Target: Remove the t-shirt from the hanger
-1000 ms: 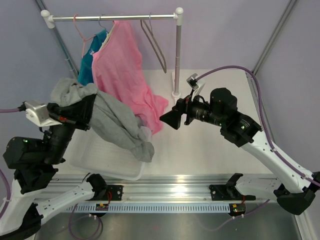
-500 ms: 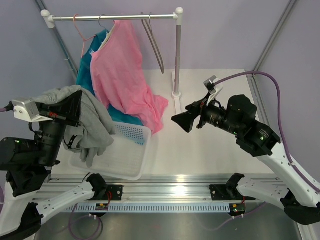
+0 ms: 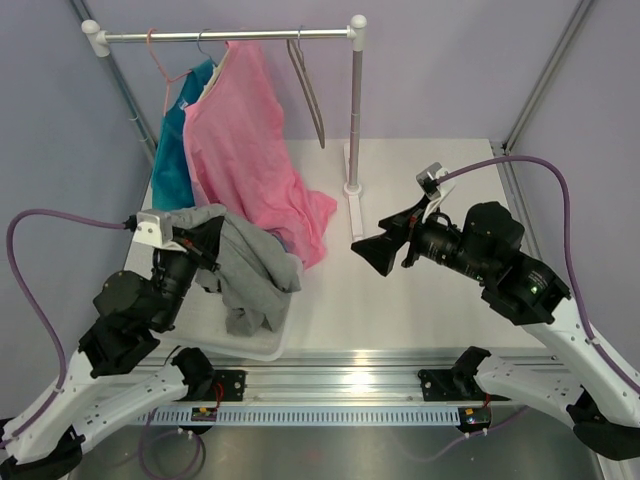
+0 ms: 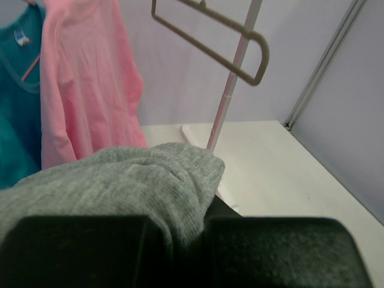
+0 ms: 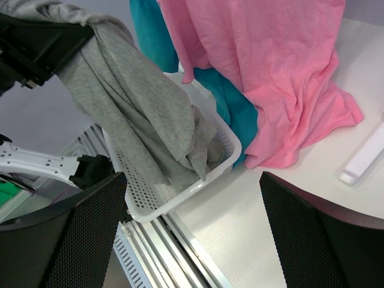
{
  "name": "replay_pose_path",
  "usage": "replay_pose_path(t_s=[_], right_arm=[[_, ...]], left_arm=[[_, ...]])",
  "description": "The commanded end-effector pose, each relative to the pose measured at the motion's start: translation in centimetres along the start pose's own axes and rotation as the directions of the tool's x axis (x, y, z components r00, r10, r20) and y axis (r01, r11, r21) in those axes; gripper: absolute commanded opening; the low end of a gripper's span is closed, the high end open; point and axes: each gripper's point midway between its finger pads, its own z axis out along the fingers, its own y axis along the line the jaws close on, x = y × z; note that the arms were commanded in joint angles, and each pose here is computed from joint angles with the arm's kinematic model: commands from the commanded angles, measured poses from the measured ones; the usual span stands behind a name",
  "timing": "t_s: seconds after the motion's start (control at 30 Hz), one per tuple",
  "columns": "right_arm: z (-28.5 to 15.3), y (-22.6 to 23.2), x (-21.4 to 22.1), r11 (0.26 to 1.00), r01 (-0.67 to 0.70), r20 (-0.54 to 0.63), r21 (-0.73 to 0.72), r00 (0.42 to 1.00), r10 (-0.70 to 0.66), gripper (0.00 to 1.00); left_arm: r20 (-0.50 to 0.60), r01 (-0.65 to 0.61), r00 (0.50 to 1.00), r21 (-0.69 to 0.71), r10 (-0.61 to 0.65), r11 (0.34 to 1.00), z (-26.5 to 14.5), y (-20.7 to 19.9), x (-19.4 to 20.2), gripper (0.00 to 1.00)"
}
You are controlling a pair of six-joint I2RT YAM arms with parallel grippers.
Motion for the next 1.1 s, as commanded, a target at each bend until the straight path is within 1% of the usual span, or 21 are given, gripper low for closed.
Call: replay_pose_path(t_s=[0.0, 0.07, 0.13, 0.17, 0.2, 0.27, 0.3, 0.37, 0.43, 0.47, 0.5, 0.53, 0.6, 0.63, 0.67, 0.7, 0.9, 0.97, 1.03, 1.07], right_arm=[[-0.2, -0.3, 0.0, 1.000, 0.026, 0.010, 0.017, 1.000, -0.027, 1.00], [-0.1, -0.3, 0.2, 1.000, 0.026, 0.007, 0.011, 1.000, -0.026, 1.00], [0.0, -0.4, 0.5, 1.000, 0.023, 0.006, 0.008, 1.000, -0.023, 0.99], [0.1, -0.3, 0.4, 1.000, 0.024, 0.013, 0.006, 1.000, -0.025, 0.99], [0.1, -0.4, 0.4, 1.000, 0.024, 0.012, 0.008, 1.000, -0.024, 1.00], [0.3, -0.4, 0.7, 1.000, 0.020, 0.003, 0.004, 1.000, -0.020, 0.99], [0.3, -0.4, 0.8, 1.000, 0.021, -0.001, 0.004, 1.000, -0.021, 1.00], [0.3, -0.5, 1.0, 1.000, 0.023, -0.006, 0.007, 1.000, -0.023, 0.99], [0.2, -0.7, 1.0, 0.999, 0.029, -0.003, 0.016, 1.000, -0.029, 1.00], [0.1, -0.8, 1.0, 0.999, 0.032, -0.005, 0.021, 0.999, -0.032, 0.99], [0.0, -0.8, 0.9, 0.999, 0.034, -0.002, 0.025, 0.999, -0.034, 0.99], [-0.1, -0.8, 0.9, 0.999, 0.034, 0.000, 0.025, 0.999, -0.034, 1.00], [-0.2, -0.8, 1.0, 0.999, 0.037, 0.000, 0.025, 0.999, -0.037, 1.00], [-0.3, -0.8, 1.0, 0.999, 0.035, -0.002, 0.024, 0.999, -0.035, 0.99], [-0.3, -0.8, 1.0, 0.999, 0.035, -0.001, 0.023, 0.999, -0.035, 1.00], [-0.3, -0.8, 1.1, 0.999, 0.038, -0.004, 0.023, 0.999, -0.038, 1.00], [-0.1, -1.1, 1.6, 0.999, 0.040, -0.021, 0.031, 0.999, -0.039, 0.99], [-0.1, -1.0, 1.6, 0.999, 0.037, -0.019, 0.027, 0.999, -0.037, 0.99], [0.1, -1.0, 1.8, 0.999, 0.037, -0.023, 0.019, 0.999, -0.036, 0.99], [0.2, -1.0, 2.0, 0.999, 0.036, -0.029, 0.019, 0.999, -0.035, 0.99]], left_arm=[[0.147, 0.176, 0.976, -0.113, -0.159, 0.978, -0.8, 2.4, -1.7, 0.00], [0.145, 0.226, 0.969, -0.174, -0.202, 0.958, -1.1, 3.6, -0.3, 0.00], [0.136, 0.255, 0.965, -0.282, -0.225, 0.925, -1.8, 5.8, 2.6, 0.00], [0.147, 0.293, 0.955, -0.314, -0.258, 0.903, -2.0, 6.4, 3.7, 0.00], [0.167, 0.302, 0.952, -0.399, -0.255, 0.866, -2.5, 8.0, 4.8, 0.00], [0.148, 0.280, 0.960, -0.512, -0.237, 0.812, -3.4, 10.2, 8.4, 0.00], [0.189, 0.314, 0.949, -0.572, -0.251, 0.758, -4.1, 11.4, 9.2, 0.00], [0.197, 0.321, 0.947, -0.628, -0.254, 0.709, -5.0, 12.7, 11.3, 0.00], [0.186, 0.304, 0.952, -0.649, -0.242, 0.698, -5.3, 13.1, 12.4, 0.00], [0.198, 0.319, 0.947, -0.654, -0.252, 0.686, -5.4, 13.2, 12.6, 0.00], [0.192, 0.309, 0.951, -0.668, -0.243, 0.677, -5.7, 13.6, 12.9, 0.06], [0.189, 0.305, 0.952, -0.673, -0.242, 0.674, -5.8, 13.6, 13.1, 0.17], [0.193, 0.317, 0.947, -0.674, -0.256, 0.667, -5.8, 13.6, 13.5, 0.53], [0.179, 0.305, 0.951, -0.677, -0.252, 0.670, -5.8, 13.6, 13.8, 0.83], [0.185, 0.315, 0.948, -0.673, -0.260, 0.669, -5.8, 13.6, 13.5, 0.93], [0.182, 0.314, 0.948, -0.672, -0.261, 0.671, -5.8, 13.5, 13.4, 0.98], [0.160, 0.302, 0.952, -0.636, -0.262, 0.710, -5.3, 12.5, 10.3, 0.99], [0.175, 0.303, 0.952, -0.648, -0.250, 0.699, -5.4, 12.7, 9.7, 0.95], [0.200, 0.329, 0.944, -0.641, -0.262, 0.693, -5.3, 12.6, 9.3, 0.89], [0.153, 0.284, 0.958, -0.619, -0.242, 0.733, -4.8, 12.0, 9.3, 0.83]])
